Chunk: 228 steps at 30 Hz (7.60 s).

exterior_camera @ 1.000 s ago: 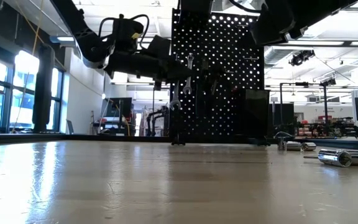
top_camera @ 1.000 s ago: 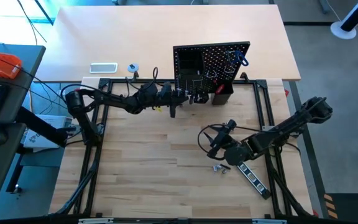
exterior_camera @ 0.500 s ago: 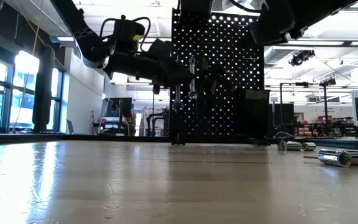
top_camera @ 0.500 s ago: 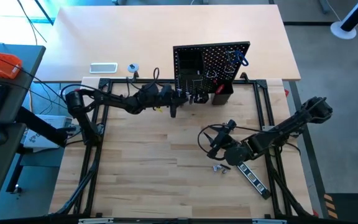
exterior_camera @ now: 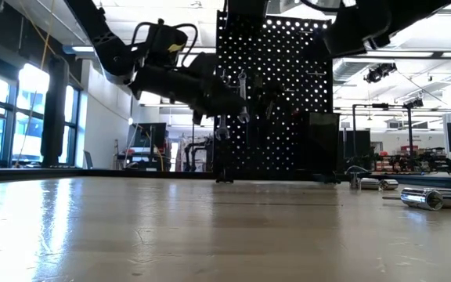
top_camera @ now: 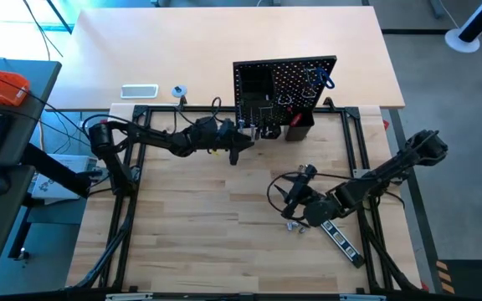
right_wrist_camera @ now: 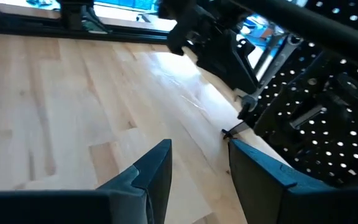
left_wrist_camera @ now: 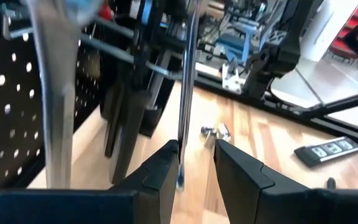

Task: Hang tools onto peg board
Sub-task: Put the silver socket into the top black bin on the peg board

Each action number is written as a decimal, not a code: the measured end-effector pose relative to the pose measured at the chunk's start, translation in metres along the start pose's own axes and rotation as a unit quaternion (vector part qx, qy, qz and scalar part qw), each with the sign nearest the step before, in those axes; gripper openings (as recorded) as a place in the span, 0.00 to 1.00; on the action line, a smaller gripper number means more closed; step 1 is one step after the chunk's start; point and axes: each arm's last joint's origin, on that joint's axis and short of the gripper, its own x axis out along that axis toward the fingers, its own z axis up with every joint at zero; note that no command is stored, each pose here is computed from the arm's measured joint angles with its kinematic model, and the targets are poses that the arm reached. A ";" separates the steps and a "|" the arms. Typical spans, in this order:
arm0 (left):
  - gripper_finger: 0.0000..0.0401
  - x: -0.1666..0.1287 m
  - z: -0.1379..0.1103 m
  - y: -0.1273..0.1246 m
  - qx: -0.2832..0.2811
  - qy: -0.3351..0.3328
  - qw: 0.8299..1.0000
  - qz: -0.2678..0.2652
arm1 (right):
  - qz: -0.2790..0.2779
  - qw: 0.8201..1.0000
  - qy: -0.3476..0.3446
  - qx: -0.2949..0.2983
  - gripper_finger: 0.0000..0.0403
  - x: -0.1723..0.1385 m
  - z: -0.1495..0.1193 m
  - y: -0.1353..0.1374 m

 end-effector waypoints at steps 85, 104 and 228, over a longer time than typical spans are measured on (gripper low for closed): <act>0.25 -0.046 -0.098 -0.121 0.107 0.114 0.981 -0.110 | 0.207 0.926 0.306 -0.080 0.47 0.005 -0.094 0.053; 0.25 -0.046 -0.095 -0.122 0.109 0.099 0.982 -0.114 | 0.213 0.919 0.319 -0.087 0.11 0.005 -0.100 0.056; 0.25 -0.072 0.018 -0.099 0.067 -0.294 0.928 -0.218 | 0.131 0.964 -0.097 -0.211 0.11 0.038 0.273 -0.117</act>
